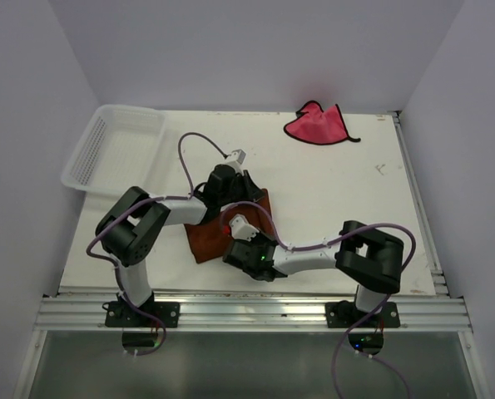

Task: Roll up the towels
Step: Roll the towel

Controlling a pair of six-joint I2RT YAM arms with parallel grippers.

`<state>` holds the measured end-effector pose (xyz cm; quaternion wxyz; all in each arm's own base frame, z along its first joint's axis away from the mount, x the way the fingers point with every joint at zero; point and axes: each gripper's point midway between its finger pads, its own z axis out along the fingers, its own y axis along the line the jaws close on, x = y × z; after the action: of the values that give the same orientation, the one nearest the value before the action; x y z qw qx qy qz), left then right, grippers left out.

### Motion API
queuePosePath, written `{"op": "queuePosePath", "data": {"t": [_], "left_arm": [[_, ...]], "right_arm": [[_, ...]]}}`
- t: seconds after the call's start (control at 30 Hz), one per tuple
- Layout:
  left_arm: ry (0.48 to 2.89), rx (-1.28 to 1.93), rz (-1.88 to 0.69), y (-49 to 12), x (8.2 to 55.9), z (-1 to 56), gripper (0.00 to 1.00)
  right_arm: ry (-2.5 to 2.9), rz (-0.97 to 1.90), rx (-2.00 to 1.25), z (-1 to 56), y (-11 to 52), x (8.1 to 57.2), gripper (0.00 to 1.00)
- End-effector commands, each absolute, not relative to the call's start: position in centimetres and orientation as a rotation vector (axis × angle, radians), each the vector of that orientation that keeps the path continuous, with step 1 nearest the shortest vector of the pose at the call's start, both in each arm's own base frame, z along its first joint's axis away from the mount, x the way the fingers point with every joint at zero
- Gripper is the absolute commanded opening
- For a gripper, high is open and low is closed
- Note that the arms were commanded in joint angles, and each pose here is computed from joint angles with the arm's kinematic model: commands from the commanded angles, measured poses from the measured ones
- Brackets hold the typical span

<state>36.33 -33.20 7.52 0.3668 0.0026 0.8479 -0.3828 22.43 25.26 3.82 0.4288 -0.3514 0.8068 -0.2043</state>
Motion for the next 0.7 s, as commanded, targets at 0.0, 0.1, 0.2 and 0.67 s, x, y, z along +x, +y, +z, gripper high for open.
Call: {"op": "queuePosePath", "data": {"t": [0.0, 0.1, 0.2, 0.67], "left_arm": [[1.995, -0.040, -1.056, -33.2, 39.0, 10.5, 0.00], [1.989, -0.029, -1.066, -33.3, 39.0, 10.2, 0.00], [1.996, -0.017, -1.055, -33.3, 39.0, 9.4, 0.00], [2.100, -0.005, -0.862, -31.3, 39.7, 5.9, 0.00]], "right_arm": [[1.996, -0.593, -0.893, 4.6, 24.6, 22.2, 0.00], [1.990, -0.622, -0.907, 4.5, 24.5, 22.3, 0.00], [1.990, -0.650, -0.941, 3.8, 24.7, 22.3, 0.00], [1.972, -0.852, -1.094, 1.6, 25.7, 22.8, 0.00]]}}
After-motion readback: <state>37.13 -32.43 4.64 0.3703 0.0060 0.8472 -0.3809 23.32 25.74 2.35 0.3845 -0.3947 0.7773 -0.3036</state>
